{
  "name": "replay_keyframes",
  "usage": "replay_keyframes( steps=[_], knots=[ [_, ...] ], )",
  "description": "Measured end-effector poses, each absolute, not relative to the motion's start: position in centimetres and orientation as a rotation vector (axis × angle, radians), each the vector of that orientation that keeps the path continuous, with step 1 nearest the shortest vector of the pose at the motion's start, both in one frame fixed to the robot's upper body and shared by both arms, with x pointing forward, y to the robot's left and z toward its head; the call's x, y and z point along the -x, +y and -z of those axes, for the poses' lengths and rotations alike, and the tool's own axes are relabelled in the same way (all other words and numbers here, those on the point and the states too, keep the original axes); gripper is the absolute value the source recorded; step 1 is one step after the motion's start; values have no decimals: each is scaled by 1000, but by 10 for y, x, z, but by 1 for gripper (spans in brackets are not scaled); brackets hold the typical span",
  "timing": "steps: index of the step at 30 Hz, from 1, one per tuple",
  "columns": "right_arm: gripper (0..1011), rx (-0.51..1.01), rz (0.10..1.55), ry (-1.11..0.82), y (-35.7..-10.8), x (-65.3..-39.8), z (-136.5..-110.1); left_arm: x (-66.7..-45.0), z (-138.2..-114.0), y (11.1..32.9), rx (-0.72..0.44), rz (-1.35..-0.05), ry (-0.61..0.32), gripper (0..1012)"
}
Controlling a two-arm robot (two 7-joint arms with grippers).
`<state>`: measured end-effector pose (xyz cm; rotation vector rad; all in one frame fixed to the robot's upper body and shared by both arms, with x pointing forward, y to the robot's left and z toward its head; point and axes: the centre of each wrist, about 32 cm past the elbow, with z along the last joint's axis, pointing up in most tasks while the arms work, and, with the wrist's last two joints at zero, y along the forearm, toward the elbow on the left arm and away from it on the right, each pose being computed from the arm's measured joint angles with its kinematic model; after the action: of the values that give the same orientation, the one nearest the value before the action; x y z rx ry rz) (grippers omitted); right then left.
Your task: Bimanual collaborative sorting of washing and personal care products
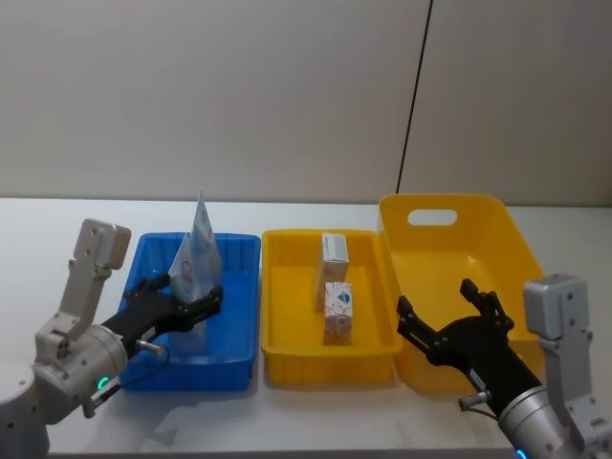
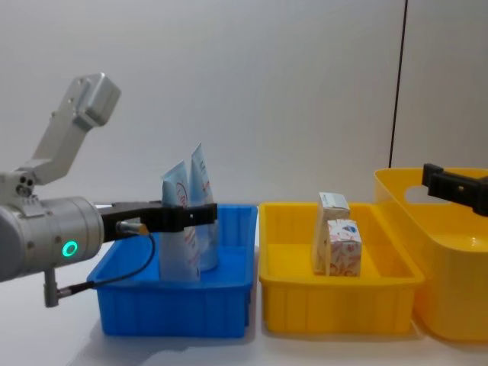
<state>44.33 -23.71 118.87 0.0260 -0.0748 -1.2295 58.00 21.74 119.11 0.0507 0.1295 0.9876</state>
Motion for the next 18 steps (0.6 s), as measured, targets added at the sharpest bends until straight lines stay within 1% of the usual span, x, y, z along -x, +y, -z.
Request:
replay_keyframes(
  steps=[7,8,11,18],
  knots=[
    [1004,-26,1230,-75,-237,-443,-1189,-586,-1188,211,-67,-982,158,1001],
    [1003,-26,1230,-75,-237,-443,-1189,-587,-1188,211,-69,-982,160,989],
    [1004,-26,1229,-75,-237,-443,-1189,-589,-1187,209,-75,-980,168,945],
    [1004,-26,1230,-75,-237,-443,-1189,-591,-1185,207,-85,-979,178,756]
  ],
)
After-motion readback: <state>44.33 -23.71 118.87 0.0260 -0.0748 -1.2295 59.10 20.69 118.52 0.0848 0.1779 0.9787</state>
